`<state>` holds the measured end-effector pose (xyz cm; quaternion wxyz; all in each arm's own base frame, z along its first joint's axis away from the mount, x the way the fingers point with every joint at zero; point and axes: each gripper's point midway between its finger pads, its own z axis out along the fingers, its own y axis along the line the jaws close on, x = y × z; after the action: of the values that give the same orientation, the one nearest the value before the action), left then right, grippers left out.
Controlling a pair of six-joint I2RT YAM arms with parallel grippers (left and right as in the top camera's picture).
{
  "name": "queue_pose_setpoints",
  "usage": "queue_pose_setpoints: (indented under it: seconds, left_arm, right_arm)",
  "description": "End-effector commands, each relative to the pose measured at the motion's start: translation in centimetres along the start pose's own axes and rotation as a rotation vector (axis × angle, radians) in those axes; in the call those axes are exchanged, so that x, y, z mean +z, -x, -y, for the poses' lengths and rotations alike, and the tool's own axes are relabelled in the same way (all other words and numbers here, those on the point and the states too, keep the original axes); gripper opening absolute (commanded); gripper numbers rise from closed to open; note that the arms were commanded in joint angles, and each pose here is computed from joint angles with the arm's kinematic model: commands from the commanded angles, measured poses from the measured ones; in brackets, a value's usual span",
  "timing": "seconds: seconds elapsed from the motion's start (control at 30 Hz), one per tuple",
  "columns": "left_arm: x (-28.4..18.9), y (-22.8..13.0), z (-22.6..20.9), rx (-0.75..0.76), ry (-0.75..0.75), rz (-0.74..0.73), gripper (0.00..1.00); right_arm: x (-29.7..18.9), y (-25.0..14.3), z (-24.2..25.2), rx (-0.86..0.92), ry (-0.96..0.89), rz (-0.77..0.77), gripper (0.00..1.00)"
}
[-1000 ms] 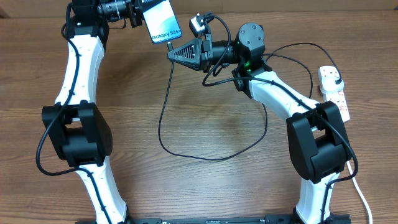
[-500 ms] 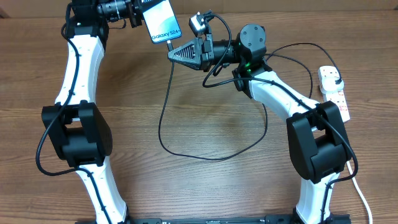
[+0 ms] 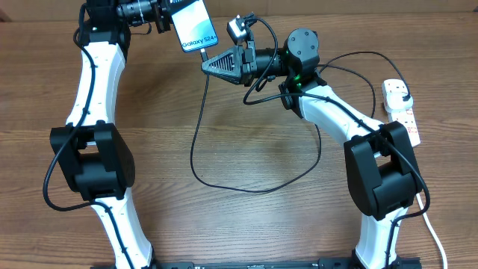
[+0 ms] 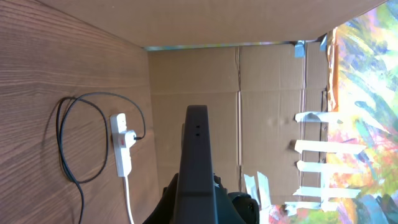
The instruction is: Plug charger to phone and switch on socket
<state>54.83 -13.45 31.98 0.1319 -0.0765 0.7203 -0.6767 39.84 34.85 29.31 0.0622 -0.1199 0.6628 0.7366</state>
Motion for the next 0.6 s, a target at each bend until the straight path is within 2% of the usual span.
queue_pose_setpoints:
  seconds: [0.0,0.57]
  left_arm:
    - [0.05,-0.1,0.95,0.022,-0.01,-0.008,0.04]
    - [0.05,-0.27,1.0,0.034,-0.013,-0.018,0.04]
  right_arm:
    - [0.03,0.26,-0.17,-0.011,0.004,0.0,0.04]
    - [0.03,0.33,-0.4,-0.028,0.009,0.004,0.04]
